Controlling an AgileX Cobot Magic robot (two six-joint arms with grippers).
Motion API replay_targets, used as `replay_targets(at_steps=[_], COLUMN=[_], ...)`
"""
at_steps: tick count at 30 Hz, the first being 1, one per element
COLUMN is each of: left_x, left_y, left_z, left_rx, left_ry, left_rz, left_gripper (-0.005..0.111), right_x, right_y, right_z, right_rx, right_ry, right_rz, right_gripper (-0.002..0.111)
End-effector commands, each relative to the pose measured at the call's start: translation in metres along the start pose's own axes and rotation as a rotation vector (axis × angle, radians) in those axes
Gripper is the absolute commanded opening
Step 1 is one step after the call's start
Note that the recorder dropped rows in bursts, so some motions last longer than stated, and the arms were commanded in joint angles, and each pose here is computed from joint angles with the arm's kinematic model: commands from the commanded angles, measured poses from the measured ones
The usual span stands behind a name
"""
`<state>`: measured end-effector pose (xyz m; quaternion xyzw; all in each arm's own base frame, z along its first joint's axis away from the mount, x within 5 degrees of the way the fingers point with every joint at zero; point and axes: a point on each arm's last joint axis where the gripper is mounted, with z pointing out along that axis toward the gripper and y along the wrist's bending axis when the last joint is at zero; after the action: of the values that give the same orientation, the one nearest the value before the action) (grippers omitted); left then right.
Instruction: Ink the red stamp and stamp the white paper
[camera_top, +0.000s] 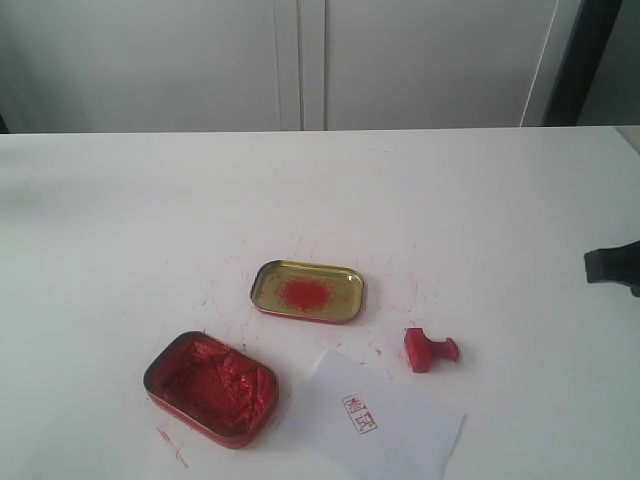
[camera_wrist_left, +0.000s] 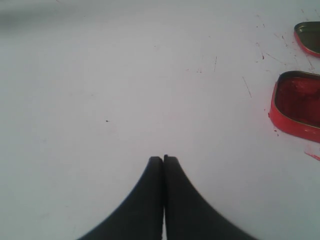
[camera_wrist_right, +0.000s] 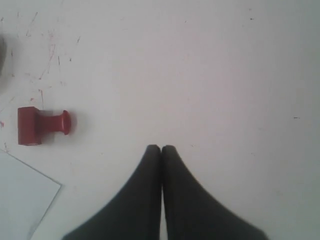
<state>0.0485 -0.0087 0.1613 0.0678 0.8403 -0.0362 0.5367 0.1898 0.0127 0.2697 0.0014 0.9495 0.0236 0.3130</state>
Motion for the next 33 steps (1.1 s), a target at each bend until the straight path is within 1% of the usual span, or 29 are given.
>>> replay_targets(at_steps=[1, 13, 21, 30, 33], left_x=[0.001, 0.001, 0.001, 0.001, 0.001], left_y=[-0.001, -0.001, -0.001, -0.001, -0.001], left_z=[0.0, 0.0, 0.0, 0.0, 0.0], left_rx=[0.005, 0.005, 0.005, 0.005, 0.005], left_ry=[-0.002, -0.002, -0.002, -0.002, -0.002], left_rz=[-0.015, -0.015, -0.015, -0.015, -0.015], left_gripper=[0.0, 0.0, 0.0, 0.0, 0.0], right_x=[0.011, 0.037, 0.043, 0.028, 0.025], right_y=[-0.002, -0.003, -0.004, -0.003, -0.003], right_z=[-0.02, -0.089, -0.102, -0.111, -0.113], right_rx=[0.006, -0.014, -0.019, -0.026, -0.028], right_ry=[-0.062, -0.368, -0.438, -0.633, -0.669], right_rz=[0.003, 0.001, 0.001, -0.005, -0.006], right_gripper=[0.0, 0.0, 0.0, 0.0, 0.0])
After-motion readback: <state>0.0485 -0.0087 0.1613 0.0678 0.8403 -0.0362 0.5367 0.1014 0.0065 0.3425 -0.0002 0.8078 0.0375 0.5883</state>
